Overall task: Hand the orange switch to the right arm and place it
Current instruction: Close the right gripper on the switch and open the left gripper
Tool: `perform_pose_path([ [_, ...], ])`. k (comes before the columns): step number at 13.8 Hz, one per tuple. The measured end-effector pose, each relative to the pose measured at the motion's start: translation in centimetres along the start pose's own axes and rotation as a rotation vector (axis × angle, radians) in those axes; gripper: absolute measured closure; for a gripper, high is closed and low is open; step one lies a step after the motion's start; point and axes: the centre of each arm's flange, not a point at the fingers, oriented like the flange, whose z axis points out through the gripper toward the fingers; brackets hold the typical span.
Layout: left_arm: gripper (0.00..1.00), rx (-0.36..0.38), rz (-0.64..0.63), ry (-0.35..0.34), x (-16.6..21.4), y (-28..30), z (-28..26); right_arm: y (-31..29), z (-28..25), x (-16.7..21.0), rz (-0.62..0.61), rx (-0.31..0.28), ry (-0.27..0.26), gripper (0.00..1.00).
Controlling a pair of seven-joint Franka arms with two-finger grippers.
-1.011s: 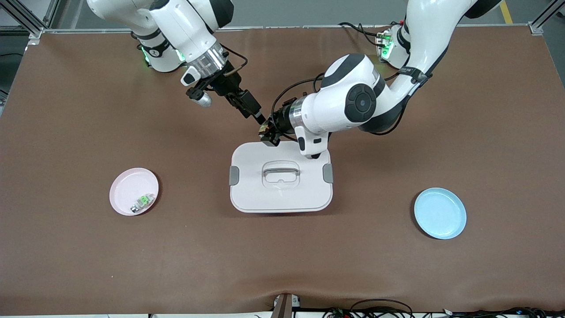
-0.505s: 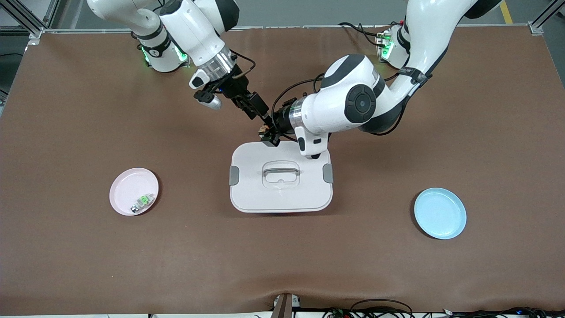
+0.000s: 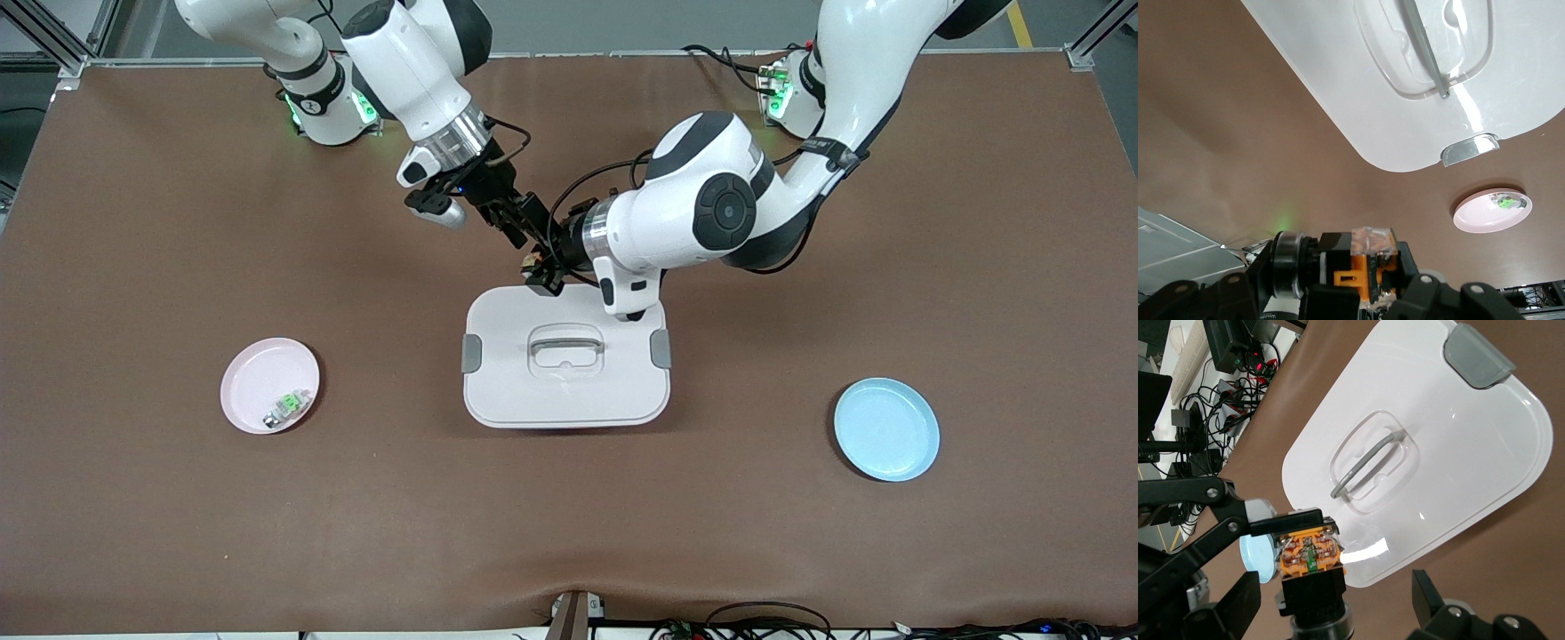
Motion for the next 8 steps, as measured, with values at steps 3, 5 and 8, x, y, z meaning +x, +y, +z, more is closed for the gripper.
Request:
perform_pose_path([
  [3,0.28,0.002,0.002,0.0,-0.12,-0.04,0.14,-0.14,0.12,0.01,-0.007,0.0,0.002,0.04],
  [5,0.28,0.003,0.003,0.0,-0.19,-0.06,0.21,-0.24,0.08,-0.12,-0.03,0.0,0.007,0.26],
  [8,0.28,0.006,0.003,-0.001,-0.2,-0.05,0.53,-0.6,-0.1,-0.3,-0.049,0.004,0.018,0.58],
])
